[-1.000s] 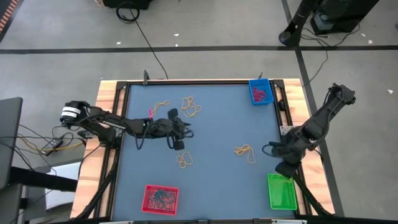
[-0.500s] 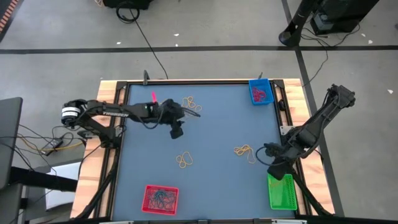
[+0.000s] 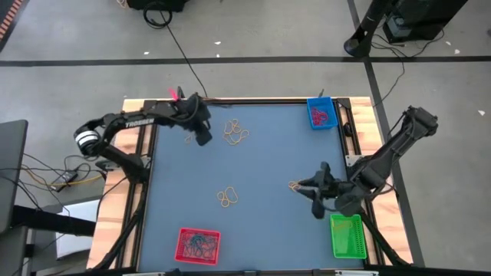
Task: Sort rubber bands into baskets
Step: Put the yellow rubber band into the green bin
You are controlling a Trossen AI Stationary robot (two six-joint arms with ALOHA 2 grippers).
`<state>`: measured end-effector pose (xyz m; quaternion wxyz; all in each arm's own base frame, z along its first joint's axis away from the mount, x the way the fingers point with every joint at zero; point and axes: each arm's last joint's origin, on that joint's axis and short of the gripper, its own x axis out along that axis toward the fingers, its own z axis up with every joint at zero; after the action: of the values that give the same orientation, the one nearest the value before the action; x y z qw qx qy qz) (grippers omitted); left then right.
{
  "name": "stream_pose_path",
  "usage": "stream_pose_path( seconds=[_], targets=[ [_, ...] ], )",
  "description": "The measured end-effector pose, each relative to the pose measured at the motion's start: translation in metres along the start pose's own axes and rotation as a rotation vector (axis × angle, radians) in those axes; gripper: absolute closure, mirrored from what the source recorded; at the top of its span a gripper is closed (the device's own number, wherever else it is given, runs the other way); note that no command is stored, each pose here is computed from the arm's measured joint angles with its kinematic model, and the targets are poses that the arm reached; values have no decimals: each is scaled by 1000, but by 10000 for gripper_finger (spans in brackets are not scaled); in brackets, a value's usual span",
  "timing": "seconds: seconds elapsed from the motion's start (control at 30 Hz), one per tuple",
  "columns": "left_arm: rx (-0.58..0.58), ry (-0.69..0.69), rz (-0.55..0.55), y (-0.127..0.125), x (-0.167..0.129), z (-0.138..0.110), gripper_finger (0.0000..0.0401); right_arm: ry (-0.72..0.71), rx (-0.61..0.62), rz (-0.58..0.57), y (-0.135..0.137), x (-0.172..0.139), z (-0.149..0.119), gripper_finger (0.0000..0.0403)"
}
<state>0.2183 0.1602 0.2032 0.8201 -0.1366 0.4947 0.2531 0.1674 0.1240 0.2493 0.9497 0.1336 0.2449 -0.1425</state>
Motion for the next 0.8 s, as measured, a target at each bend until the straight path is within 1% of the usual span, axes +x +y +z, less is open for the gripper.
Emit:
stream_pose_path(
  seconds=[0.07, 0.13, 0.2, 0.33, 0.43, 0.57, 0.67, 0.73, 0.8],
  targets=[
    [-12, 49, 18, 12, 4, -7, 263, -42, -37, -70, 0, 7, -1, 273],
    [-25, 110, 16, 20, 10, -14, 263, -90, -59, -166, 0, 16, -4, 273],
    [-47, 133, 21, 26, 17, -18, 263, -119, -66, -245, -1, 27, -7, 272],
    [-59, 180, 18, 30, 30, -25, 263, -105, -84, -335, -4, 49, -12, 273],
    [-46, 215, 11, 31, 41, -30, 263, -54, -73, -352, -7, 63, -14, 272],
    [-66, 225, 34, 38, 53, -31, 263, -23, -39, -376, -11, 78, -15, 273],
    [-85, 222, 35, 44, 57, -31, 266, -4, -27, -373, -12, 87, -15, 276],
    [-97, 220, 33, 47, 58, -32, 277, 7, -24, -369, -13, 92, -14, 278],
    [-107, 218, 37, 49, 58, -32, 297, 16, -23, -363, -14, 95, -13, 278]
  ],
)
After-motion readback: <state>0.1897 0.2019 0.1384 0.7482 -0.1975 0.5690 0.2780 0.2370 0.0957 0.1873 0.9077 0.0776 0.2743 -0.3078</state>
